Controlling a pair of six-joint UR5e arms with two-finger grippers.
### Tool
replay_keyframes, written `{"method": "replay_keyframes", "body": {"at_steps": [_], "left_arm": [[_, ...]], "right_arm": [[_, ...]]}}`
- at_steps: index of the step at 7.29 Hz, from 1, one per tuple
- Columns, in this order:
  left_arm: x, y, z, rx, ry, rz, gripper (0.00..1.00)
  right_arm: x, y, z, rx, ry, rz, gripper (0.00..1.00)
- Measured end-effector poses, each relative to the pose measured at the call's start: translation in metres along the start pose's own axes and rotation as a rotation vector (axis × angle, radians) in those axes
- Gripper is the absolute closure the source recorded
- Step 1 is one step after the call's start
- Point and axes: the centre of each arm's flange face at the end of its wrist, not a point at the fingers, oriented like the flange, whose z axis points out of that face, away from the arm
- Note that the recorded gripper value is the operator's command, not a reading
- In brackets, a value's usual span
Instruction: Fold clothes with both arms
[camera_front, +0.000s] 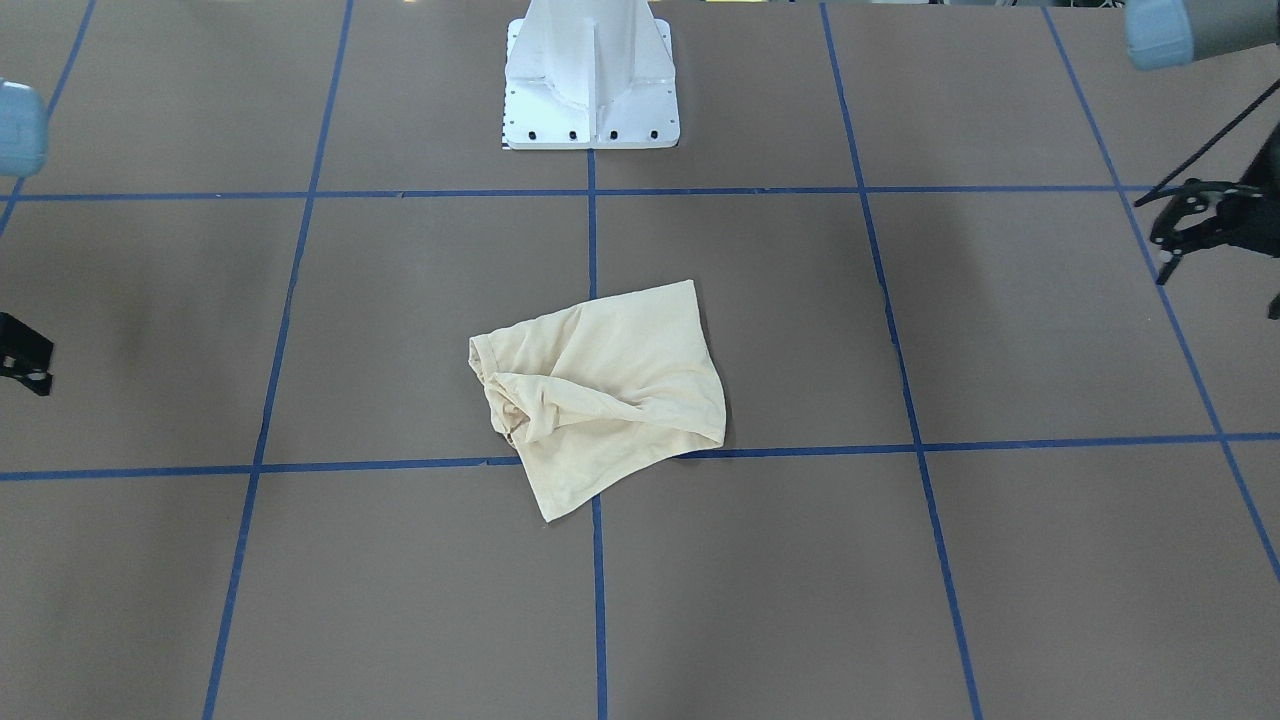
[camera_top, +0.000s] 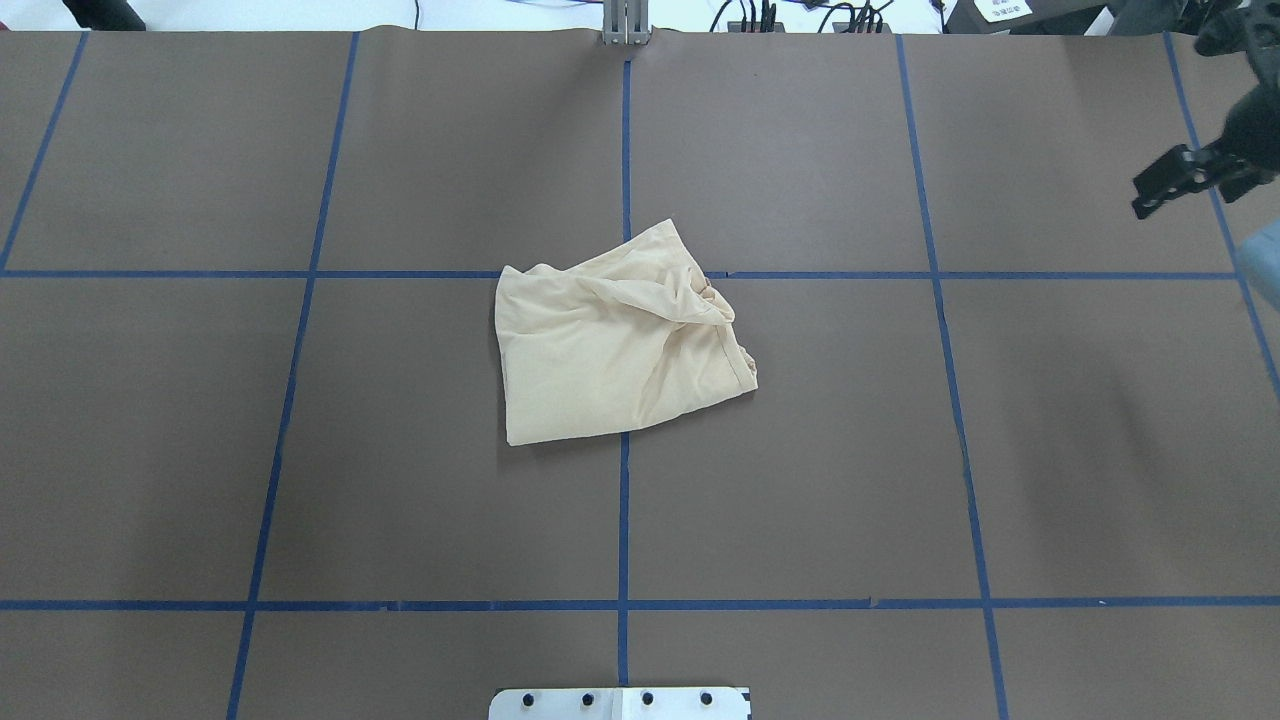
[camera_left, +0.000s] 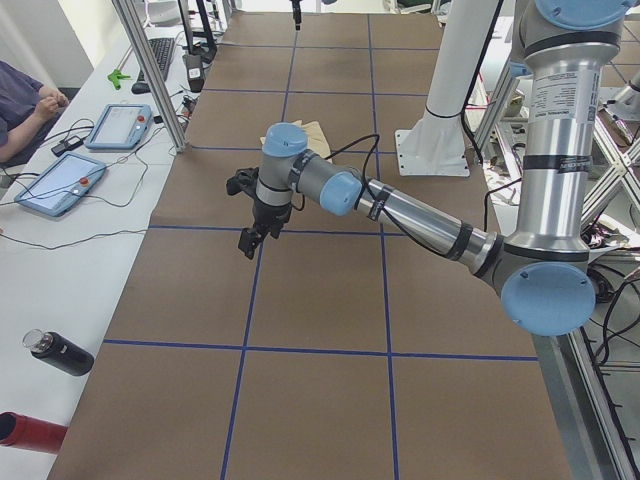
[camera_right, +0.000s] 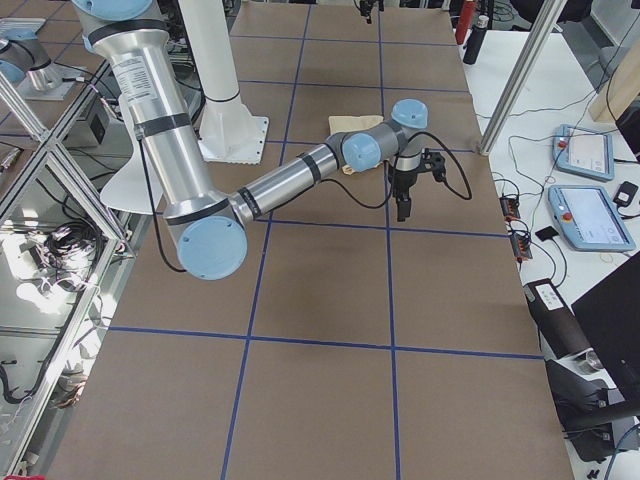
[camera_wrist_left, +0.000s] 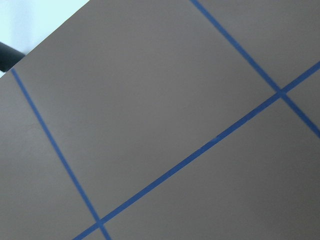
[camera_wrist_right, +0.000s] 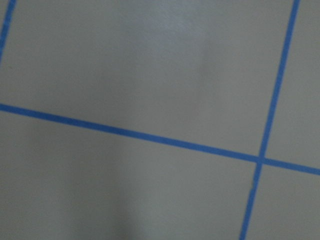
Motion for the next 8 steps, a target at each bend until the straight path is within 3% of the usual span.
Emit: {"method": "replay_keyframes", "body": {"at_steps": [3,6,8], "left_arm": [[-0.068,0.052,0.033,-0.089,0.008,-0.156,0.00],[-0.091,0.109,0.031,-0.081,0.149,-0.261,0.00],[-0.086,0.123,0.032,-0.090,0.181,-0.278,0.00]], "right_arm": [[0.116,0.110,0.005,-0.031,-0.013,0.024,0.00],[0.124,0.124,-0.016,0.009,-0.013,0.110,0.00],[0.118,0.121,-0.016,0.010,-0.015,0.136,0.00]]}}
